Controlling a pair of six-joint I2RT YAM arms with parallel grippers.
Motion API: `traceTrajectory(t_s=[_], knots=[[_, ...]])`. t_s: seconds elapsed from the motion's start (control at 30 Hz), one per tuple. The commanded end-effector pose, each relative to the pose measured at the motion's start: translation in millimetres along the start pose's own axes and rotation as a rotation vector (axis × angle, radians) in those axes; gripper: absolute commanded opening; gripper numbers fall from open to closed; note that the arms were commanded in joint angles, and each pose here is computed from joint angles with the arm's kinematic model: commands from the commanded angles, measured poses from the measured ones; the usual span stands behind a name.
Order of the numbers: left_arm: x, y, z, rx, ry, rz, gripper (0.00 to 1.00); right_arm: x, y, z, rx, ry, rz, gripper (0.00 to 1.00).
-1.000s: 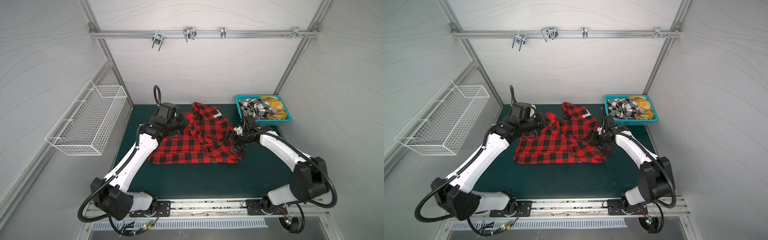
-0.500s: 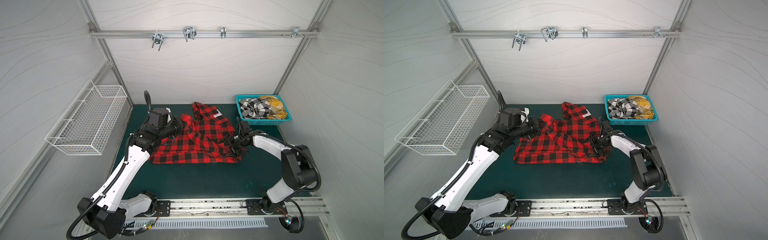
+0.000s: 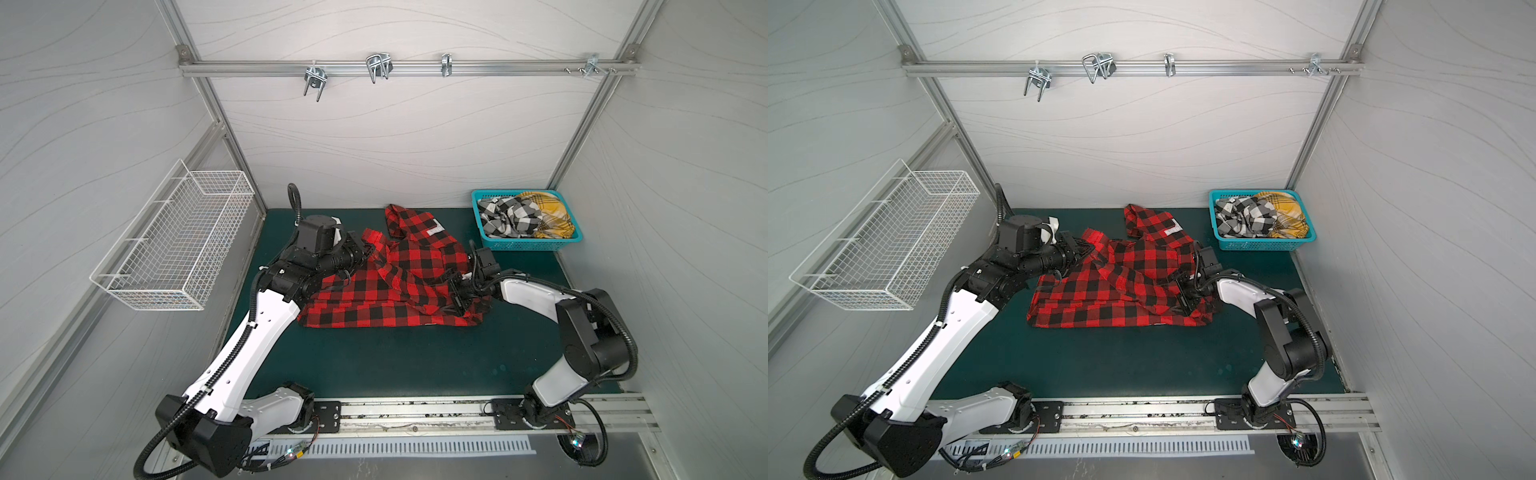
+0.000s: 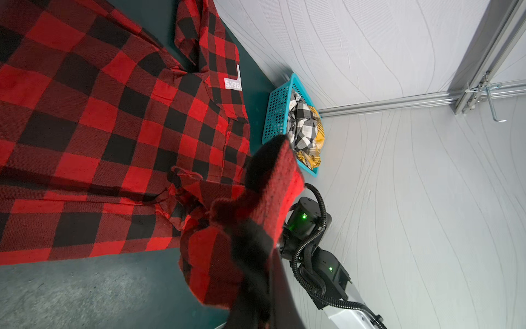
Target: Fold and stack the long sleeve shirts
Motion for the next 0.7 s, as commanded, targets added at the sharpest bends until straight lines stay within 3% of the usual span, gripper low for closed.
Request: traceTrajectory(t_s=[0.0,0.37,0.67], knots=[[-12.8,-30.9,-18.0,0.127,-0.055,-0.012,0.00,-11.1,-7.5,4.9,0.006,-0.031,0.074,0.89],[-22.5,-49.0,-22.9,0.174,-0.079,-0.023,0.00,-19.6,-11.8,-0.5,-0.012,-0.061,0.094,0.89],[-19.0,-29.7,-18.1,0.114,-0.069,-0.028,0.00,-25.1,-13.7,-11.5,0.000,-0.099,0.090,0.78]])
Point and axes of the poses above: each gripper's point midway between its finger pads, its own z axis out along the fingers, its own y axis along the line the jaws close on, x = y × z, the point moved 7 cm from there along -z, back along the fingers, and after that the axes turned 7 degrees about z, right-handed, at the moved point
